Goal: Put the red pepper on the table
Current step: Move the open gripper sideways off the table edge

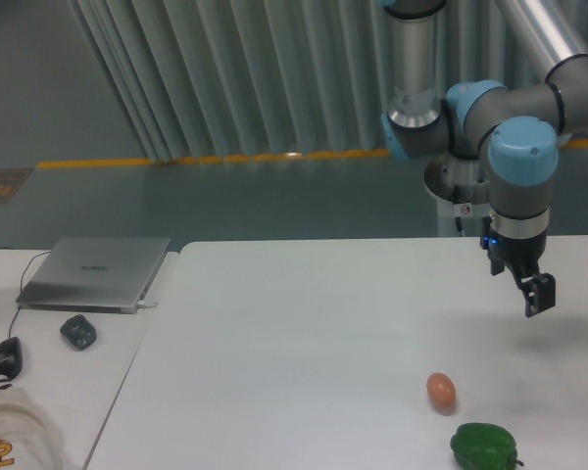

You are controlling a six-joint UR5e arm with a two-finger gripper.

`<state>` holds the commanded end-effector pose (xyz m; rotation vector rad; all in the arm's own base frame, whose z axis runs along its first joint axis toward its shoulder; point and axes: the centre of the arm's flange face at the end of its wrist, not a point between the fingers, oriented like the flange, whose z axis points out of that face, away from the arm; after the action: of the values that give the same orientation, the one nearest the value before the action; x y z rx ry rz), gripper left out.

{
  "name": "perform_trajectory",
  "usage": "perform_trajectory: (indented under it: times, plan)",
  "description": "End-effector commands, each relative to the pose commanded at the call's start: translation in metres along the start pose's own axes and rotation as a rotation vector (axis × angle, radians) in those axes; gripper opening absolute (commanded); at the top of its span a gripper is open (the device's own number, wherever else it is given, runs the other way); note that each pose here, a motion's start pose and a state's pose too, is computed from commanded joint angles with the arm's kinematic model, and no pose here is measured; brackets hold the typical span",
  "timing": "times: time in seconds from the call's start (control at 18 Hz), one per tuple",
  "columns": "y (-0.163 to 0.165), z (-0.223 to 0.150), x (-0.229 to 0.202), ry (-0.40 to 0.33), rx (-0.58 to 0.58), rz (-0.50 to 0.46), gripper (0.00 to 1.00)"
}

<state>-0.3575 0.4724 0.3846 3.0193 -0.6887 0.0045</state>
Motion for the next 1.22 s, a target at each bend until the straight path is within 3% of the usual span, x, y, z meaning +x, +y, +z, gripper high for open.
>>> perform_trajectory:
  times: [0.22, 0.56, 0.78, 0.94, 1.22]
  plan:
    - [0.031, 0.002, -0.028, -0.057, 0.021, -0.094, 1.0]
    - [0.04, 0.001, -0.052, -0.169, 0.067, -0.22, 1.0]
    - [0.051, -0.001, -0.059, -0.156, 0.163, -0.279, 1.0]
    - [0.066, -0.008, -0.077, -0.195, 0.192, -0.468, 1.0]
    - [0.103, 0.003, -0.108, -0.183, 0.205, -0.705, 1.0]
